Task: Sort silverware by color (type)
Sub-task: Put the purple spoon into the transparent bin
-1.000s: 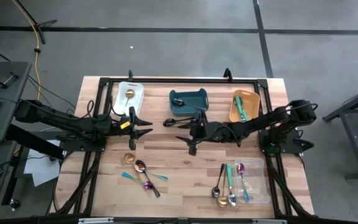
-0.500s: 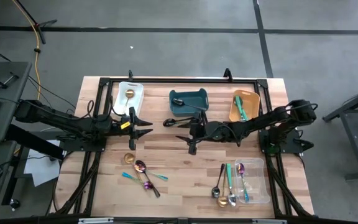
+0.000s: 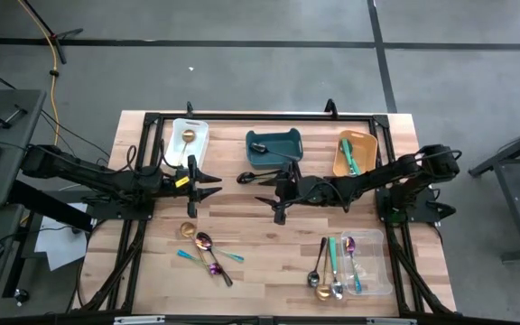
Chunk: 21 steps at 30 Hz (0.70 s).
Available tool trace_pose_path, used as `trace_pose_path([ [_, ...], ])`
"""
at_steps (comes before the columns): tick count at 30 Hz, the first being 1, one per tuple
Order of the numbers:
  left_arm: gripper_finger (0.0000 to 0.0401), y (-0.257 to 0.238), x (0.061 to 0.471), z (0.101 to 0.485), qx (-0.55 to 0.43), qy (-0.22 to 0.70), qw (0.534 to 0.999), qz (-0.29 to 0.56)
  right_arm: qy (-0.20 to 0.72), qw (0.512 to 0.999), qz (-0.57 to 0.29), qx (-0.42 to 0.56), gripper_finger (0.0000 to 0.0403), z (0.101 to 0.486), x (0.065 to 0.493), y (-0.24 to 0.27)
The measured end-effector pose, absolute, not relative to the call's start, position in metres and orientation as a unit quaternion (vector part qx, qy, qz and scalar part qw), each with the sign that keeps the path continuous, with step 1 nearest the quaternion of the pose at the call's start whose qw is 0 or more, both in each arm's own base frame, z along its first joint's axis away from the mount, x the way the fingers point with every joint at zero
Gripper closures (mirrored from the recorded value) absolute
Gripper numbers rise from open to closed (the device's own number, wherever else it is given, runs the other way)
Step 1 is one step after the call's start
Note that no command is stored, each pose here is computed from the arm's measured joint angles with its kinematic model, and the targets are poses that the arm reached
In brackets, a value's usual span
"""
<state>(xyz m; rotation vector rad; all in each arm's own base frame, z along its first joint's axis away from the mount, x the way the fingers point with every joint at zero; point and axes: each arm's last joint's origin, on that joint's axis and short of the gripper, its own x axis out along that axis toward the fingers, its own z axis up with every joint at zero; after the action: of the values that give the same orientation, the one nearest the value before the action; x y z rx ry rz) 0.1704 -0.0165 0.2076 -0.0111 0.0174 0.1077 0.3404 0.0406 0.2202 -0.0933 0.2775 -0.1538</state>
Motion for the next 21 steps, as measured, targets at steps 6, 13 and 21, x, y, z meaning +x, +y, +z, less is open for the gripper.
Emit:
trace_pose_path([
  [6,0.029,-0.0165,0.1704,0.2075,-0.006,0.009,0.998,0.054,0.14,0.986,-0.077,-0.04,0.0201,0.2198,0.3403,0.0406],
  [13,0.029,-0.0165,0.1704,0.2074,-0.006,0.01,0.998,0.054,0.14,0.986,-0.077,-0.043,0.0201,0.2198,0.3403,0.0406],
  [21,0.029,-0.0165,0.1703,0.2066,-0.005,0.014,0.998,0.054,0.14,0.986,-0.077,-0.044,0.0201,0.2198,0.3403,0.0406],
])
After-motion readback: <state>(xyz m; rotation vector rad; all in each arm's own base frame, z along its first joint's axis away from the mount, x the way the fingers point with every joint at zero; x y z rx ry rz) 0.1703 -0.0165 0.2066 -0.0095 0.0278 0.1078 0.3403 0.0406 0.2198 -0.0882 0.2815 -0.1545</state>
